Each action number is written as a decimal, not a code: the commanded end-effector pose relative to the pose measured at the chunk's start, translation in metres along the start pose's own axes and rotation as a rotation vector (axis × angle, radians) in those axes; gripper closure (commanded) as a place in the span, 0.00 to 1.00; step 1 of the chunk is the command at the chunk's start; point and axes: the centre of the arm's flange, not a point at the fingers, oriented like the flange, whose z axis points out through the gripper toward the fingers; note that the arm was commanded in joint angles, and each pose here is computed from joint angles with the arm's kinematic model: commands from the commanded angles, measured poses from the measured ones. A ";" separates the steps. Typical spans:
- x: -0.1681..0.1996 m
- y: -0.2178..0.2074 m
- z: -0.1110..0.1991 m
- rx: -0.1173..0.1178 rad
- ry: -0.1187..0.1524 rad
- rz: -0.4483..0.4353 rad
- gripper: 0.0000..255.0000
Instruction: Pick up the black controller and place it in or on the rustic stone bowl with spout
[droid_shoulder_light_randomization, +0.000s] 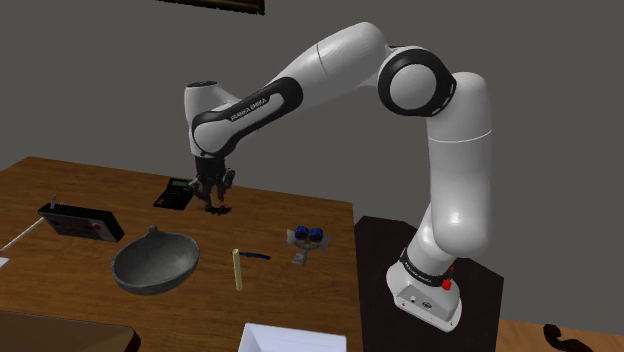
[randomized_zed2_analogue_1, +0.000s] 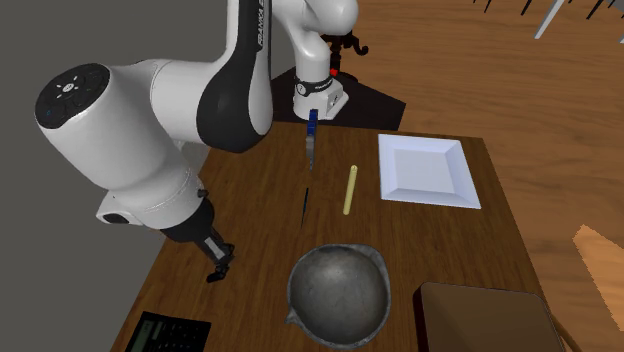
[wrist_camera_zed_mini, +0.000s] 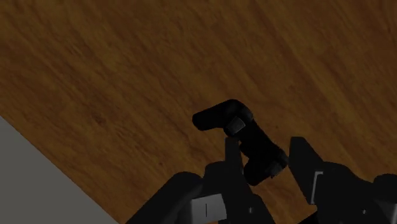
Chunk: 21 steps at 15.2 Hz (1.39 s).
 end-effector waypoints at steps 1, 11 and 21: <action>-0.002 -0.038 0.001 -0.176 0.038 -0.192 0.00; -0.007 -0.068 0.048 -0.395 0.085 -0.430 0.00; -0.007 -0.068 0.048 -0.395 0.085 -0.430 1.00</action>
